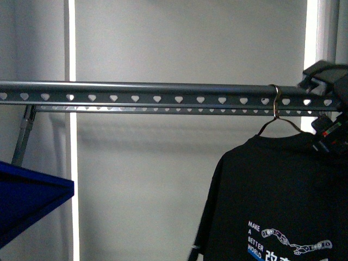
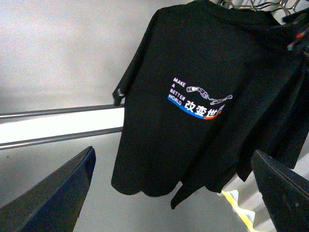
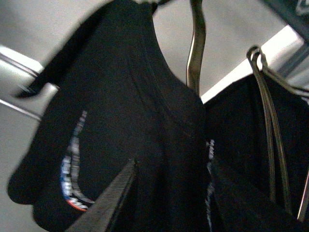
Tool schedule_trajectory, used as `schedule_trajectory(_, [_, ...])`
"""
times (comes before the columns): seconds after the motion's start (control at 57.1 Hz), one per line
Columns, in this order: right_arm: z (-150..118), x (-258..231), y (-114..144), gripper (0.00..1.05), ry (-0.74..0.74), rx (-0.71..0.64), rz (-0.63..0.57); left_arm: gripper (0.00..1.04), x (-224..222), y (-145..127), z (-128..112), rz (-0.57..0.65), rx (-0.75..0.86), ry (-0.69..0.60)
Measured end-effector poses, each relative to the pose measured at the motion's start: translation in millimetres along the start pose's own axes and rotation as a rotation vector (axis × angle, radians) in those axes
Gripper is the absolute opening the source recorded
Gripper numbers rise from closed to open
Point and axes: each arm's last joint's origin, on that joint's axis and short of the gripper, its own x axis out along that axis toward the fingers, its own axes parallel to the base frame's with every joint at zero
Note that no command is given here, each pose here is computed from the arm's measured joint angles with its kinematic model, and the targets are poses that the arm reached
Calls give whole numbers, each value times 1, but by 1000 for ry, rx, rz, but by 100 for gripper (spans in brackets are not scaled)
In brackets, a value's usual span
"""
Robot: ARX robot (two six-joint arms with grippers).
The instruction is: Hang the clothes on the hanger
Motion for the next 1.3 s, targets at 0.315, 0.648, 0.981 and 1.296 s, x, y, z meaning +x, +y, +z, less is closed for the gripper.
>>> schedule_trajectory(0.315, [-36,-182,20,99,-487,386,151,98,5,1,-10,75,10,22])
schedule_trajectory(0.648, [-154,-244,103,84,-387,596,1,98,-4,-1,5,183,103,-160])
schedule_trajectory(0.981, [-199,-226,134,12,-310,569,-97,42,-36,19,-33,426,164,-139])
schedule_trajectory(1.296, [-207,-223,139,2,-305,566,-98,4,-53,31,-65,427,171,-139])
